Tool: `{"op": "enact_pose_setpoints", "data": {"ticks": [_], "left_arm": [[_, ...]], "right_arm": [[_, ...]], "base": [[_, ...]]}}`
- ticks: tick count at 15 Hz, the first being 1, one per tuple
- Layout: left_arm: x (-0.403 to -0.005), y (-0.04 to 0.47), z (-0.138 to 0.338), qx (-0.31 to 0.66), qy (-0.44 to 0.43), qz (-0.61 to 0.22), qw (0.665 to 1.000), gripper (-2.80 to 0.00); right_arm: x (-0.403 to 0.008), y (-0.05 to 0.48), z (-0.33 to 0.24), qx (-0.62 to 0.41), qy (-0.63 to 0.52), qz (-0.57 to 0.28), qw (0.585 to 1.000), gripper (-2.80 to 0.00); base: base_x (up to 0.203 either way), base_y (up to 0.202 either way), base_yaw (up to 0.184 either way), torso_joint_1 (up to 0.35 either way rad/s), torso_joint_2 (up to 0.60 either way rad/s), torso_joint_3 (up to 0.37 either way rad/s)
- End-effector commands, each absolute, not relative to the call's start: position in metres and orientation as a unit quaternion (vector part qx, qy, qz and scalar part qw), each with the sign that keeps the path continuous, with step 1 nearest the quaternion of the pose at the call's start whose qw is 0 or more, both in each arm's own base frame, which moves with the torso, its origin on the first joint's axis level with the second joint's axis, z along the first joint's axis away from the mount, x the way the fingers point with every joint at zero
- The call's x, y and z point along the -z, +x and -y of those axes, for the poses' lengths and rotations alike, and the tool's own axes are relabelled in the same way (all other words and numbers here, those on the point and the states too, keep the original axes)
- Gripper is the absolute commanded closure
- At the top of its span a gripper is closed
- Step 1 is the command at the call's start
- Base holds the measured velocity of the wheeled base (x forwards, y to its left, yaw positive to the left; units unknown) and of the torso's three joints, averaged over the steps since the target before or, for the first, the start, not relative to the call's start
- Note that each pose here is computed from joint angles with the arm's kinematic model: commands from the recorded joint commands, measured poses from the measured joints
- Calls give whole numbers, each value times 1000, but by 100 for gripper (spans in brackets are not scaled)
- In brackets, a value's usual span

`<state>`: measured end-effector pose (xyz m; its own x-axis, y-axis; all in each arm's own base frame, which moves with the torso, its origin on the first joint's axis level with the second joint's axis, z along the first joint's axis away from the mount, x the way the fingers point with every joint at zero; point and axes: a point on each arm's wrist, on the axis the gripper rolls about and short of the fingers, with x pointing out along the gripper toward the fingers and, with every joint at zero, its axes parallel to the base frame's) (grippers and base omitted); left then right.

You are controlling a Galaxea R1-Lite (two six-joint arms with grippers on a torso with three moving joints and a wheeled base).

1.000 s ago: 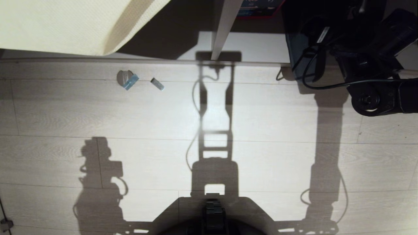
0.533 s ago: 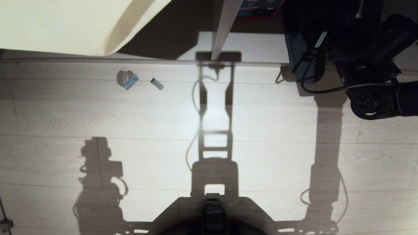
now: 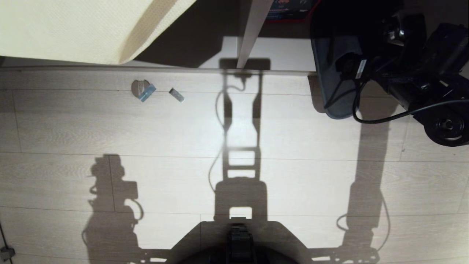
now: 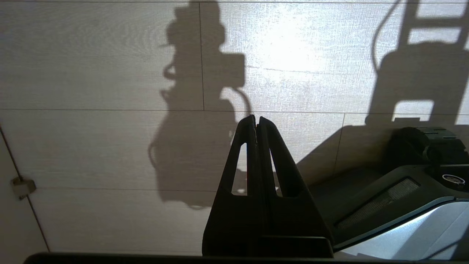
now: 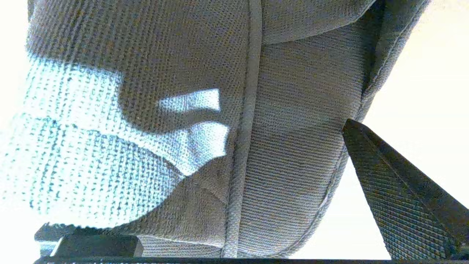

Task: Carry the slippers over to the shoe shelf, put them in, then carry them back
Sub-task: Pick up the slippers in the shoe cabinet

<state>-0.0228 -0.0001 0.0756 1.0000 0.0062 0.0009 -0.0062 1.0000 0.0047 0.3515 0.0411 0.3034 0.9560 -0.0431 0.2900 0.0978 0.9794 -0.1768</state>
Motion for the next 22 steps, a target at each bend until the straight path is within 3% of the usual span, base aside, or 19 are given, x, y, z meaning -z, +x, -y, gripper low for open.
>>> {"op": "enact_pose_setpoints", "data": {"ticks": [1, 11, 22], "left_arm": [[-76, -23, 0, -4, 3, 1, 1000, 0], [-76, -23, 0, -3, 4, 1, 1000, 0], [-76, -23, 0, -3, 2, 1, 1000, 0]], "right_arm": [[-307, 349, -38, 43, -97, 150, 983, -280], [-328, 349, -9, 100, -129, 169, 972, -280], [-367, 336, -59, 42, -85, 269, 958, -280]], "base": [[0, 0, 0, 0, 0, 0], [0, 0, 0, 0, 0, 0], [0, 0, 0, 0, 0, 0]]}}
